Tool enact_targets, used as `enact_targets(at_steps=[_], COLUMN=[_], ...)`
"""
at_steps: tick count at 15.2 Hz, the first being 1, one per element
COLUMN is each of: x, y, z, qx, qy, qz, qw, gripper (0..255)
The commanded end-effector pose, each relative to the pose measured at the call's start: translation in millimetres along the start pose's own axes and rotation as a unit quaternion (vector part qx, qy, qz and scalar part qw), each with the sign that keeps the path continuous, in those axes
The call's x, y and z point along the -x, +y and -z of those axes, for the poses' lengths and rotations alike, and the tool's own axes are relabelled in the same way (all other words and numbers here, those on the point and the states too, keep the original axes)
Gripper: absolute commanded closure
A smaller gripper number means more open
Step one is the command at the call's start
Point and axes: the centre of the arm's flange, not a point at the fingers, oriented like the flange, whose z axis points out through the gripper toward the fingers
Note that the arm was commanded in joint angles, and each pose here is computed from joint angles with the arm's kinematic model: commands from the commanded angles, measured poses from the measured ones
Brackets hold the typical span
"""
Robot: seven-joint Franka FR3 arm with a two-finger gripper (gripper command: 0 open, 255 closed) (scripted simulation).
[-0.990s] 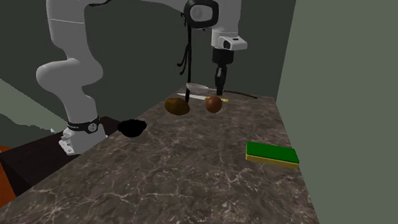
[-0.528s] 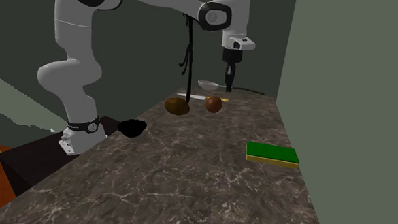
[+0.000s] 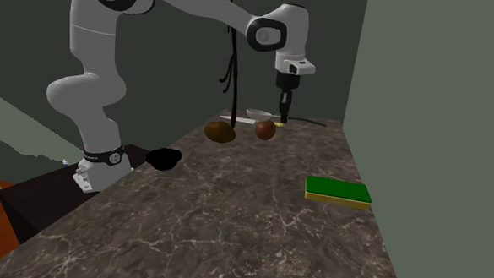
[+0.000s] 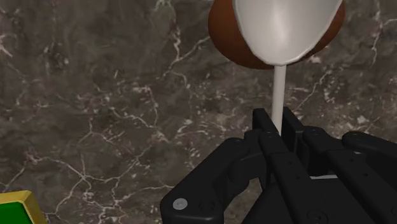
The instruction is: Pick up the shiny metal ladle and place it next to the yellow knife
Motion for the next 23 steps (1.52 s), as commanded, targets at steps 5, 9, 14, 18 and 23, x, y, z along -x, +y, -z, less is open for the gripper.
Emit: enact_targets(at_steps=[5,9,14,18,23], x=[2,1,1,1,1], y=[-3,0,0,0,1], z=[-40,-61,-65,-65,-66], qx=[0.001,0.001,0.001,0.001,0.001], qy=[-0.006,-0.006,-0.006,-0.006,-0.006], qz=[0.006,0.006,0.006,0.006,0.006], qw=[1.0,1.0,1.0,1.0,1.0], gripper=[255,255,255,255,0])
